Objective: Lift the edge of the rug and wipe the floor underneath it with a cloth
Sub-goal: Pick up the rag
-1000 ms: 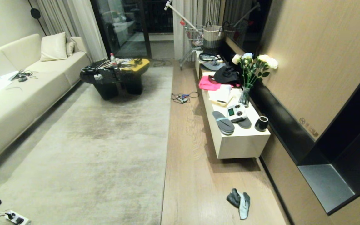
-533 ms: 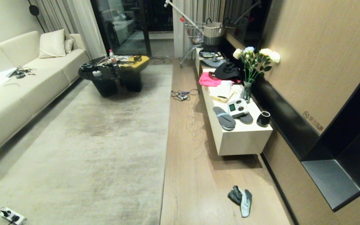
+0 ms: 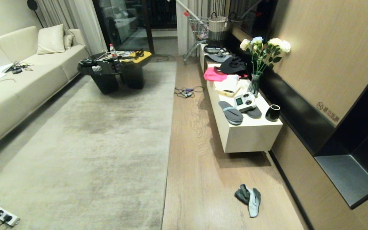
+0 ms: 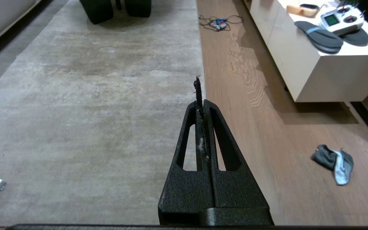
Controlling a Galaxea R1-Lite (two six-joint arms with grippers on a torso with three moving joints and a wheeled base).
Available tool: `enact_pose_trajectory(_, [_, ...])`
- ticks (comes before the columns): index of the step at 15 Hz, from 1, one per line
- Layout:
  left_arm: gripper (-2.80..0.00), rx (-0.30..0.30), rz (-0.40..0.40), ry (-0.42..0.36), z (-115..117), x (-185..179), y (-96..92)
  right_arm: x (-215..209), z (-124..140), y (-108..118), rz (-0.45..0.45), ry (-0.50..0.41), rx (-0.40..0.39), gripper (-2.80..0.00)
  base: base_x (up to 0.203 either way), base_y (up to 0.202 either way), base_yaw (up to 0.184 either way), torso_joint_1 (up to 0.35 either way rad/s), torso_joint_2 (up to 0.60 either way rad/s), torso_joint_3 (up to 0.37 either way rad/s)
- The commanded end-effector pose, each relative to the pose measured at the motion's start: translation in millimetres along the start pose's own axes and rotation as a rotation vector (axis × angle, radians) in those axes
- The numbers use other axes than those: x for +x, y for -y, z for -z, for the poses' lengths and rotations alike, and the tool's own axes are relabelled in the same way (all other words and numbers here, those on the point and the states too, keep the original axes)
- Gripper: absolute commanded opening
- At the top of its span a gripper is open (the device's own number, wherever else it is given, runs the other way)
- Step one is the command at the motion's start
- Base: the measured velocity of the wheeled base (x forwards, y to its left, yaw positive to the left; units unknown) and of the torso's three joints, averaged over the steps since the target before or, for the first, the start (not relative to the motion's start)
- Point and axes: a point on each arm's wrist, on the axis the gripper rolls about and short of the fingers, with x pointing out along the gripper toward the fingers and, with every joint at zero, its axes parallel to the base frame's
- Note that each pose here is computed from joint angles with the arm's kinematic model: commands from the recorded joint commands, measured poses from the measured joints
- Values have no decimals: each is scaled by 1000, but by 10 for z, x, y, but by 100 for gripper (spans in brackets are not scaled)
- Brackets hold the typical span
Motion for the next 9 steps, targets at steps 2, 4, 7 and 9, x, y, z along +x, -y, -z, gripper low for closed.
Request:
enact_pose_trajectory(2, [-280, 0, 0, -3, 1, 1, 0, 1, -1, 0, 0, -1, 5, -280, 0, 0, 0, -131, 503, 372])
enact_pose_trajectory(4, [-280, 0, 0, -3, 1, 1, 0, 1, -1, 0, 0, -1, 5, -280, 0, 0, 0, -112, 478, 364])
enact_pose_trajectory(7, [-280, 0, 0, -3, 1, 1, 0, 1, -1, 0, 1, -1, 5, -280, 0, 0, 0, -88, 472, 384])
enact_pose_trajectory(9, [-280, 0, 0, -1, -1, 1, 0, 1, -1, 0, 1, -1, 5, -280, 0, 0, 0, -39, 458, 396])
